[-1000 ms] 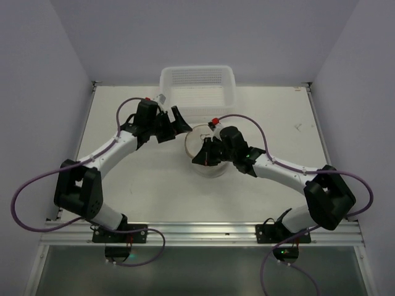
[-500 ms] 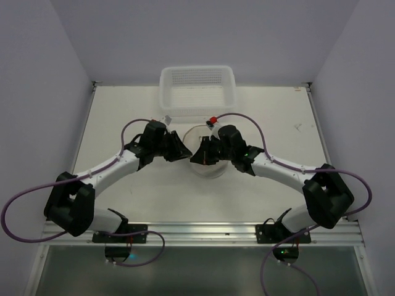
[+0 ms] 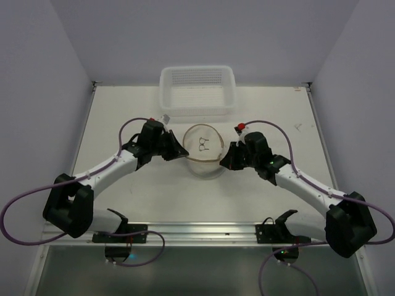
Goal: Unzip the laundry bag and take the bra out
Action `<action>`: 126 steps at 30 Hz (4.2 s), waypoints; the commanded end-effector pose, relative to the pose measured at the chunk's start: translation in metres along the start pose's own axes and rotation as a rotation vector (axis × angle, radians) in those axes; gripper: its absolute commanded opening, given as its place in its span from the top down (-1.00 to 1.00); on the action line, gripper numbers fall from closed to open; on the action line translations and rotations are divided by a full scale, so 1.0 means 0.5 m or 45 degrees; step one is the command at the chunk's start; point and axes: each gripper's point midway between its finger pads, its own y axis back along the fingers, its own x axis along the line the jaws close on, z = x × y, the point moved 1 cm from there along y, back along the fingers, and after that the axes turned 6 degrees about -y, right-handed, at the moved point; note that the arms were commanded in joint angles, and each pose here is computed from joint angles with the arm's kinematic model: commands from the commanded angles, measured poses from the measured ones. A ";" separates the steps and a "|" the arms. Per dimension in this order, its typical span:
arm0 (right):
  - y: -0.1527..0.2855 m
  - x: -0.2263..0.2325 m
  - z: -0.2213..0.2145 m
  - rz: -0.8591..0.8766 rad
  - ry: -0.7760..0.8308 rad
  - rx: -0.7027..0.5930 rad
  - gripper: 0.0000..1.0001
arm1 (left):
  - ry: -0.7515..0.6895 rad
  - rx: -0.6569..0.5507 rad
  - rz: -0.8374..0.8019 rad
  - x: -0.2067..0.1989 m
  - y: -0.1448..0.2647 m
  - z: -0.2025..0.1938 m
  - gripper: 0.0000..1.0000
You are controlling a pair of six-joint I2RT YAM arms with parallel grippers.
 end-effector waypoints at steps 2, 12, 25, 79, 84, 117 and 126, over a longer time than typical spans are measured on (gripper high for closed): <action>0.026 -0.107 0.042 -0.235 -0.046 -0.067 1.00 | -0.069 -0.003 0.033 0.025 0.036 -0.009 1.00; 0.019 0.006 0.096 0.075 -0.015 -0.031 0.95 | -0.047 -0.110 0.010 0.034 0.075 -0.021 0.36; 0.145 0.009 0.109 -0.018 -0.026 -0.250 -0.97 | -0.222 -0.379 0.215 0.034 0.122 0.139 -0.91; 0.463 0.036 0.206 -0.068 -0.044 -1.059 -0.97 | -0.683 -0.091 -0.570 -0.463 -0.060 -0.010 0.53; 0.532 0.014 0.194 -0.110 -0.071 -1.214 -0.97 | -0.748 0.075 -0.660 -0.523 -0.121 -0.110 -0.23; 0.158 -0.062 0.115 -0.226 -0.341 -0.455 -0.97 | -0.859 0.035 0.366 -0.132 -0.212 0.008 -0.84; 0.098 -0.062 0.120 -0.197 -0.357 -0.386 -0.97 | -0.784 -0.056 0.382 -0.134 -0.151 0.021 -0.91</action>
